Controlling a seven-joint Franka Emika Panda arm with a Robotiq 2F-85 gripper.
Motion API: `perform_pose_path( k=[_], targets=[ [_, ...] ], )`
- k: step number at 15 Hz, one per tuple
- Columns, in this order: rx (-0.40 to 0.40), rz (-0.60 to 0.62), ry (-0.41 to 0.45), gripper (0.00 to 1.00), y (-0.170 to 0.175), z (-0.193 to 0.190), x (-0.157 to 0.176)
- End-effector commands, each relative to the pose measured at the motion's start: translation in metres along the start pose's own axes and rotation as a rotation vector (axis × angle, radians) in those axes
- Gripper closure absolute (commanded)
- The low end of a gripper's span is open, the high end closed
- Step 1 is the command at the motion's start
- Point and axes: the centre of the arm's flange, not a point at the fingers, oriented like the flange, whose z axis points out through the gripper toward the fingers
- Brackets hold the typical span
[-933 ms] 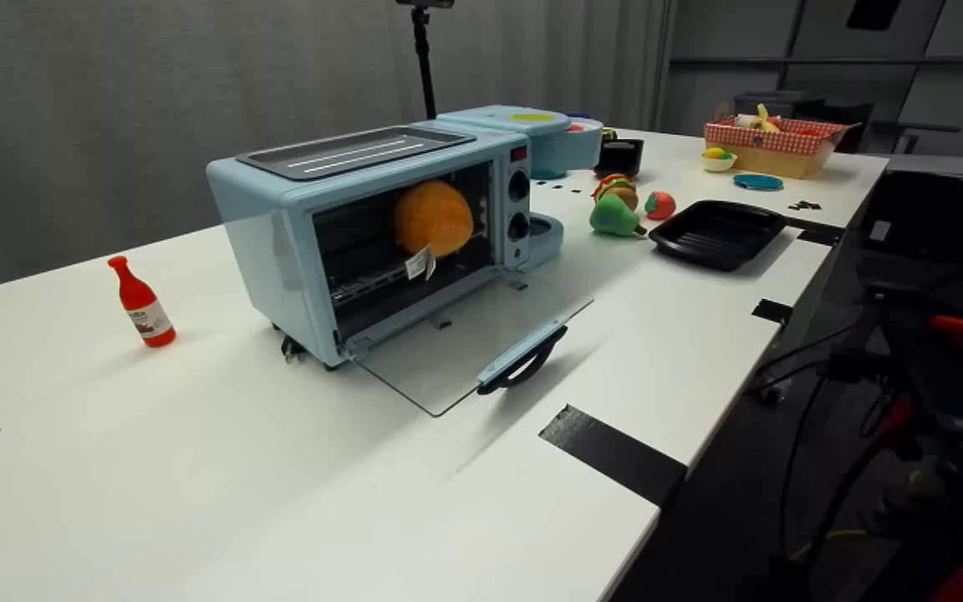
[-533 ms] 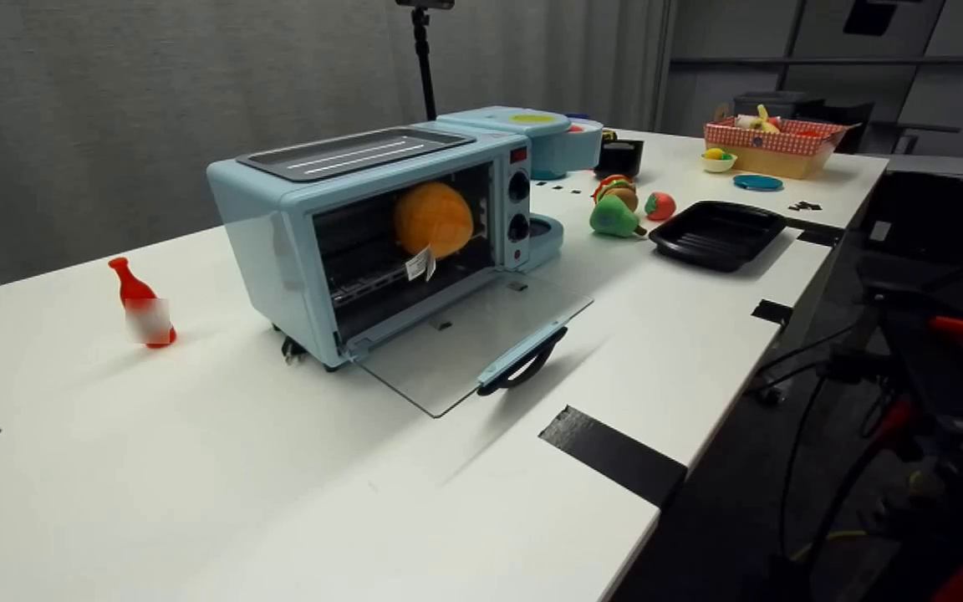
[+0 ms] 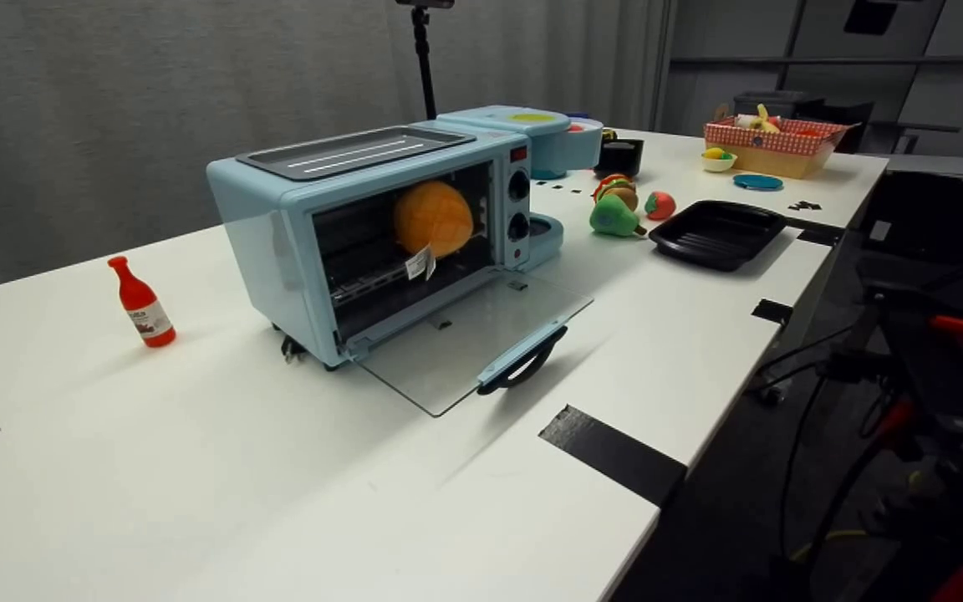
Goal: Close the oven door
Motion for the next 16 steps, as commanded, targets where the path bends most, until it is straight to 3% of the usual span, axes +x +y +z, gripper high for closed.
perform_pose_path(
  k=[1,9,16],
  targets=[
    [0.000,0.000,0.000,0.00,0.000,0.000,0.000],
    [-0.023,-0.002,-0.002,0.00,0.003,0.005,0.005],
    [-0.056,0.017,-0.102,0.00,0.010,0.049,0.008]
  ],
)
